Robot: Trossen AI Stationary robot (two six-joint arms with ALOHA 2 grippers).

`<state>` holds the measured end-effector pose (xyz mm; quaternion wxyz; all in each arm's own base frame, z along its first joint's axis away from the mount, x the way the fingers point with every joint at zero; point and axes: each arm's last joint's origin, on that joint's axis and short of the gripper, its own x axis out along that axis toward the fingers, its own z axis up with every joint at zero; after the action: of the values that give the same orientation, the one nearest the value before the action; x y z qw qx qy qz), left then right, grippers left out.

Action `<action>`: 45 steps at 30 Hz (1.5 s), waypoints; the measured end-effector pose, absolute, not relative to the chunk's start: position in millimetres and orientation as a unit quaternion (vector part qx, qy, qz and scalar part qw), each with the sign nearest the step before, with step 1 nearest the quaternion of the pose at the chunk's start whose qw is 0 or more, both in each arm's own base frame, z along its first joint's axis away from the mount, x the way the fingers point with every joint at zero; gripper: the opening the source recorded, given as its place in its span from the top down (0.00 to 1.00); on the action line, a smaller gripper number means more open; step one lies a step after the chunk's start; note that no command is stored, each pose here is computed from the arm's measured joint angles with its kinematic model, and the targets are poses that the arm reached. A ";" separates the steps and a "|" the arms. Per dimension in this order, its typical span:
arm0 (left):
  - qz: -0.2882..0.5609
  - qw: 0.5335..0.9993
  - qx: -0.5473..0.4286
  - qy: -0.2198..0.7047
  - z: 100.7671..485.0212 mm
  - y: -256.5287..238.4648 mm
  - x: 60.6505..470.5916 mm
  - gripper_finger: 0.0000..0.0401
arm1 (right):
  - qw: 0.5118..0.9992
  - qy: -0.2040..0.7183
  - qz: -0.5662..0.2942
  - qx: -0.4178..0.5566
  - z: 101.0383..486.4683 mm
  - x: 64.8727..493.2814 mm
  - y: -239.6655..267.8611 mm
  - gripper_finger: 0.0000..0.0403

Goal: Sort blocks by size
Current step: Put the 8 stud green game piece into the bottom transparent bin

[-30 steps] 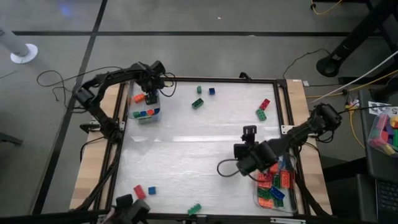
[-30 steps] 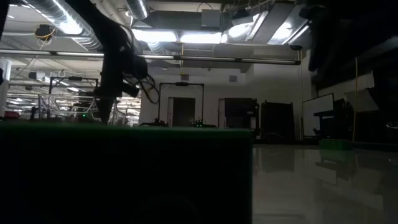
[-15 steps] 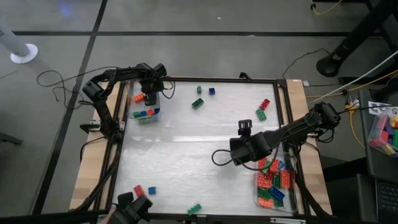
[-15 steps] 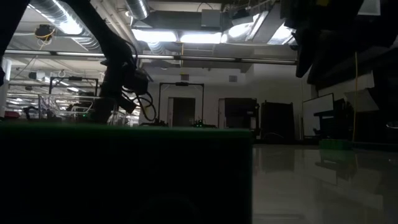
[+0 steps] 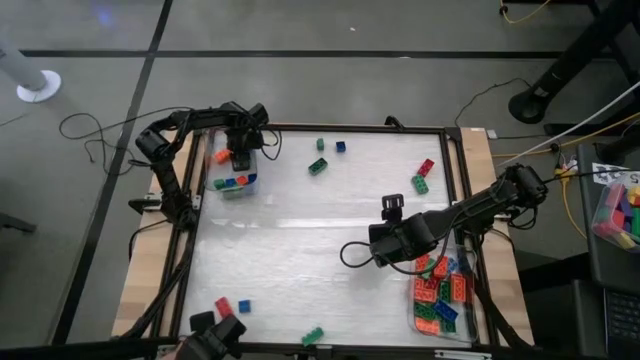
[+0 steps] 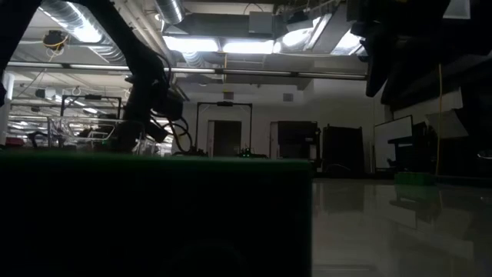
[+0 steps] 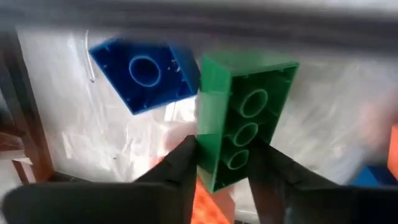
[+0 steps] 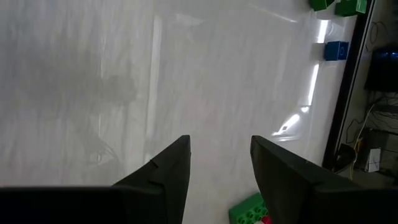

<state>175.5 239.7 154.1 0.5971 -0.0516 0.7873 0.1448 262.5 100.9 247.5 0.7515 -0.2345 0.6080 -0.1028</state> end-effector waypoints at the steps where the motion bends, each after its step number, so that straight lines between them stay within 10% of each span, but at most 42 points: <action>1: 0.144 0.595 -0.054 0.789 154.2 239.0 175.0 0.78 | 0.751 0.608 -0.101 -0.236 247.5 262.5 100.9 0.58; 11: 0.171 0.597 -0.083 0.779 178.0 228.7 168.2 0.80 | 0.750 0.609 -0.100 -0.239 247.5 262.4 100.9 0.58; 22: 0.207 0.731 -0.154 0.632 252.9 193.0 152.2 0.80 | 0.776 0.567 -0.097 -0.261 249.3 272.0 103.6 0.58; 29: 0.141 0.801 -0.297 0.500 279.7 154.0 171.7 0.79 | 0.814 0.462 -0.077 -0.343 258.7 295.4 111.3 0.58; 45: -0.097 0.883 -0.227 0.399 289.5 34.0 268.3 0.76 | 0.826 0.253 0.035 -0.502 290.9 330.4 129.3 0.58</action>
<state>268.3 34.0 289.5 0.8832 -0.2270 0.3988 -0.0968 330.4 129.3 290.9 0.8264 -0.5018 0.2530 0.0348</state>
